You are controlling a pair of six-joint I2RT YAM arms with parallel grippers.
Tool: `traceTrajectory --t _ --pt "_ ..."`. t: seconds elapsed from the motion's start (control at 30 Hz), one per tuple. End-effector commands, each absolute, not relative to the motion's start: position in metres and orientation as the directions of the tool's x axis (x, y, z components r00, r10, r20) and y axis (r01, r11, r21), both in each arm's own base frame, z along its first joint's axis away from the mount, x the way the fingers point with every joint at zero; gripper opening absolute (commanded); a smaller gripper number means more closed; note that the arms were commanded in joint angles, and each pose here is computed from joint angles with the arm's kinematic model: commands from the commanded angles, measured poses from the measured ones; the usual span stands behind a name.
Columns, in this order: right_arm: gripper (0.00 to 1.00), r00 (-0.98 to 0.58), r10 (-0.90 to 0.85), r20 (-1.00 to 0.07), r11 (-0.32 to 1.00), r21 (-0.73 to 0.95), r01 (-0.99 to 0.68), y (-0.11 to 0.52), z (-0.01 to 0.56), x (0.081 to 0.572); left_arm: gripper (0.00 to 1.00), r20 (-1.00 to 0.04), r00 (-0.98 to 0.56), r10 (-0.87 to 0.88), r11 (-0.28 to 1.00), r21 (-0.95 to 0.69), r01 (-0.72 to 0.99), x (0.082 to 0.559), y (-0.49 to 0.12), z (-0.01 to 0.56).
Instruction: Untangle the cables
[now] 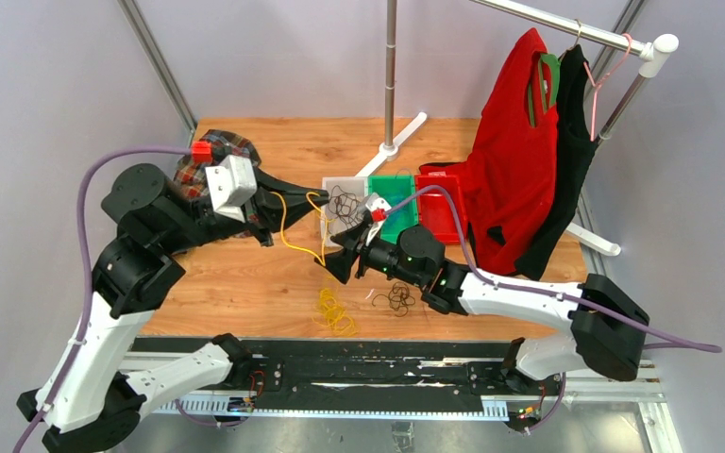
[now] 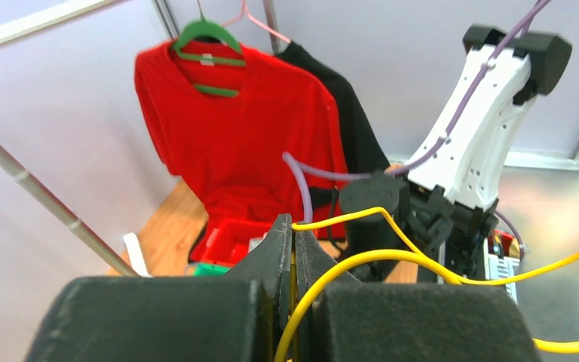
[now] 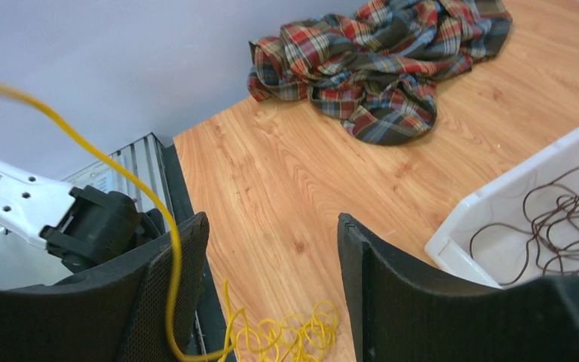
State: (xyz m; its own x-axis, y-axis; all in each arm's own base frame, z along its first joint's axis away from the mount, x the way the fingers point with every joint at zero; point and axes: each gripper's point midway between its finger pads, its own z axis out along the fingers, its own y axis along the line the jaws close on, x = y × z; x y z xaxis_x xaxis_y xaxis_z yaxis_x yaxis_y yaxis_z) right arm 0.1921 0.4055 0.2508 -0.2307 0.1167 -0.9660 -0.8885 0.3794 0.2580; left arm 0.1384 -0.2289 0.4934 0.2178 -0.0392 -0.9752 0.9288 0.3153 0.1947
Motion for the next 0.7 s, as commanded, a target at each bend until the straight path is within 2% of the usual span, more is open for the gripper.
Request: traceTrajectory --t 0.0,0.33,0.43,0.57,0.67 --pt "0.62 -0.287 0.099 -0.953 0.41 0.302 -0.861 0.41 0.218 0.193 0.01 -0.944 0.313 -0.109 0.318 0.265 0.91 0.127 -0.222 0.538" --pt "0.53 -0.397 0.029 -0.917 0.496 0.358 -0.791 0.402 0.131 0.198 0.01 -0.847 0.49 -0.203 0.405 0.383 0.83 0.117 -0.204 0.622" --pt "0.46 -0.418 -0.008 -0.909 0.532 0.35 -0.771 0.394 0.106 0.198 0.0 -0.802 0.554 -0.222 0.46 0.415 0.785 0.116 -0.195 0.647" --pt "0.29 -0.454 -0.061 -0.889 0.577 0.34 -0.742 0.381 0.077 0.196 0.01 -0.726 0.643 -0.246 0.546 0.444 0.71 0.115 -0.18 0.683" --pt "0.22 -0.483 -0.083 -0.871 0.594 0.346 -0.726 0.373 0.061 0.191 0.01 -0.665 0.699 -0.261 0.613 0.446 0.653 0.114 -0.169 0.709"
